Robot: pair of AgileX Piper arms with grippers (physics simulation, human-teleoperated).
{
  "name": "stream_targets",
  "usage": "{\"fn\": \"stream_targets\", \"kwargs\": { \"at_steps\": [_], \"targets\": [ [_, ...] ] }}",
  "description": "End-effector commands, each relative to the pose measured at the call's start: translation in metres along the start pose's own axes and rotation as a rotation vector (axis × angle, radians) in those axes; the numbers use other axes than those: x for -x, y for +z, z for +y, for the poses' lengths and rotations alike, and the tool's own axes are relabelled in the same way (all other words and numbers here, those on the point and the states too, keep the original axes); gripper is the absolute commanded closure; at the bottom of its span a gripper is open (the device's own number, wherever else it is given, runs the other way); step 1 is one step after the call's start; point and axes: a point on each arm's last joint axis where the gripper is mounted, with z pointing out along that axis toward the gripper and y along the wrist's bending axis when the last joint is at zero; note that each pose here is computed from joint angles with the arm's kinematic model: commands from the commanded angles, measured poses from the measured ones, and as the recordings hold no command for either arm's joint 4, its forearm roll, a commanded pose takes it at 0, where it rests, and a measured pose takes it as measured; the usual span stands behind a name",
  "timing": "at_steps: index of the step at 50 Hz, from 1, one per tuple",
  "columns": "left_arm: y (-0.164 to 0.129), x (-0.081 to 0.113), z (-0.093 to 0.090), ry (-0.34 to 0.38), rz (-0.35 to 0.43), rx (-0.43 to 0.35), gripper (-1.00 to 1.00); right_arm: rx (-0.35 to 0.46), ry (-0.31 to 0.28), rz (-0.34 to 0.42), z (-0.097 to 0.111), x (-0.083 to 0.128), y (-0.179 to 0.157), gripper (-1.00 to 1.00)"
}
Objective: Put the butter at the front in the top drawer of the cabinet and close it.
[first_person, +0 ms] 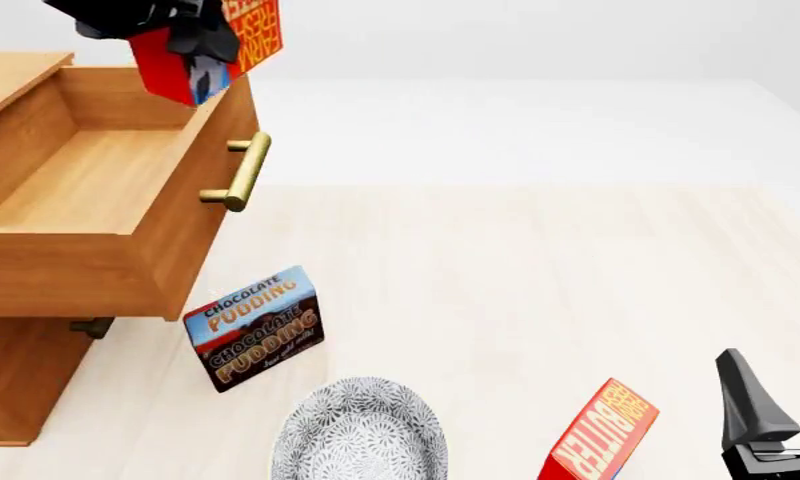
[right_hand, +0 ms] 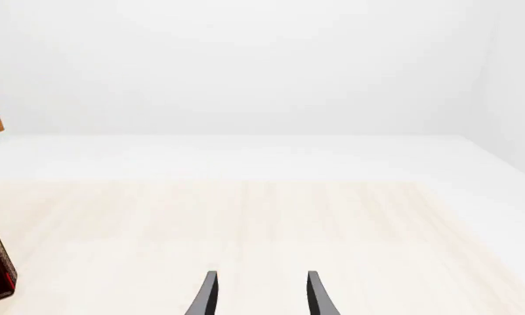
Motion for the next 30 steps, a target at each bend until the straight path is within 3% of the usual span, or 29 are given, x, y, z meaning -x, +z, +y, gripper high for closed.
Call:
{"fn": "stream_targets", "kwargs": {
  "at_steps": [1,18,30],
  "targets": [
    [-0.035,-0.014,0.021,-0.035,-0.040,0.064,1.00,0.000,0.000,0.000,0.000,0.000,0.000,-1.00],
    [-0.065,-0.041,0.047,-0.118,-0.039,0.164,1.00,0.000,0.000,0.000,0.000,0.000,0.000,-1.00],
    [-0.058,-0.060,0.059,-0.192,-0.027,0.208,1.00,0.000,0.000,0.000,0.000,0.000,0.000,-1.00]
  ]
}}
